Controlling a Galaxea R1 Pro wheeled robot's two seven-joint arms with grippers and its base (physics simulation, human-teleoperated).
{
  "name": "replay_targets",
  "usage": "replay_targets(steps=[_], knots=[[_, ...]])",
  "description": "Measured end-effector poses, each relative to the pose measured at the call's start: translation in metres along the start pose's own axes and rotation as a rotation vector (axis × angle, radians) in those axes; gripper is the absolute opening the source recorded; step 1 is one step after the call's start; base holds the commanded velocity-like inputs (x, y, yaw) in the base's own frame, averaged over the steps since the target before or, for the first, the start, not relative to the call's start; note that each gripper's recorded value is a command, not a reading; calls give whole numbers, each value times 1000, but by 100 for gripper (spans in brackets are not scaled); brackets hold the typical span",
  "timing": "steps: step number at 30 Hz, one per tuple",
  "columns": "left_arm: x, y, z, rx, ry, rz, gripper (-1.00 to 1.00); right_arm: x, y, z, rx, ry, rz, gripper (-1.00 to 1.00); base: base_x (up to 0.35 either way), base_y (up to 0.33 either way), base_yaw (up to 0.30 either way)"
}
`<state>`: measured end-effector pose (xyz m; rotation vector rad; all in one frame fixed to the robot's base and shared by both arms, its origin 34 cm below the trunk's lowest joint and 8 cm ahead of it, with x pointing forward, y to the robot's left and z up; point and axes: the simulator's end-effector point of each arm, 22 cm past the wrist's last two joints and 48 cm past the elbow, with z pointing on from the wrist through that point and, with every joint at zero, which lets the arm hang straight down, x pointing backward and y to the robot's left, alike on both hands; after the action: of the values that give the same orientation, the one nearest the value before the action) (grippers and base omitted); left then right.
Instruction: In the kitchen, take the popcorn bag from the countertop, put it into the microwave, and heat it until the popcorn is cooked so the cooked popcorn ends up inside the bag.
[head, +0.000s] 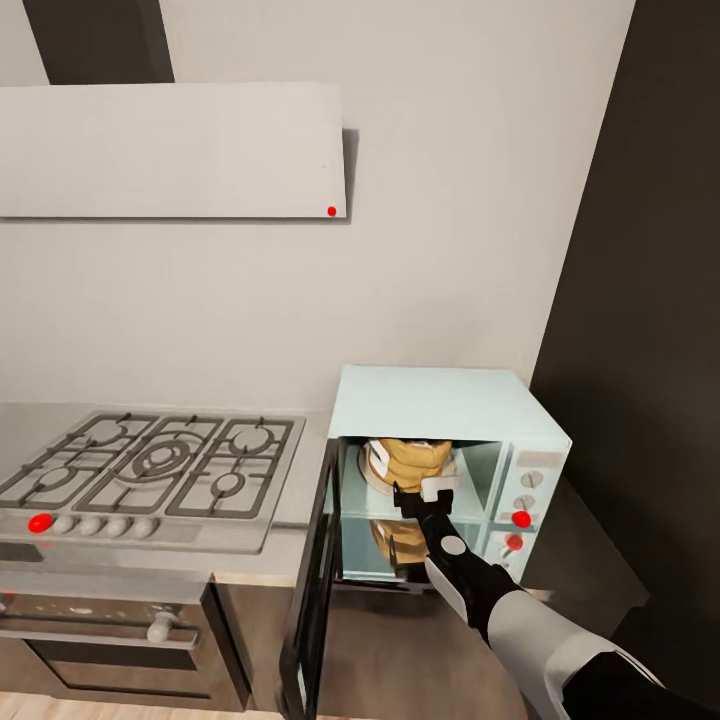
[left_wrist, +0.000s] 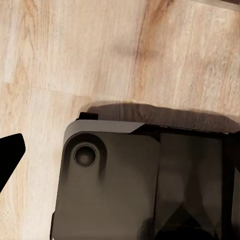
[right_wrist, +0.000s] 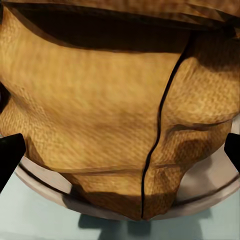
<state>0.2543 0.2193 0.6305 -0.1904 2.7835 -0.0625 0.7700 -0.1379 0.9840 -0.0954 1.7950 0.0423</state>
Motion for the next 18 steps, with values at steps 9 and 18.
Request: replay_targets(steps=[9,18], knots=[[0,-1,0,1,0,0,100,0,0,0,0,0,0,100,-3,0,0],[0,-1,0,1,1,0,100,0,0,1,0,0,0,100,-288,0,0]])
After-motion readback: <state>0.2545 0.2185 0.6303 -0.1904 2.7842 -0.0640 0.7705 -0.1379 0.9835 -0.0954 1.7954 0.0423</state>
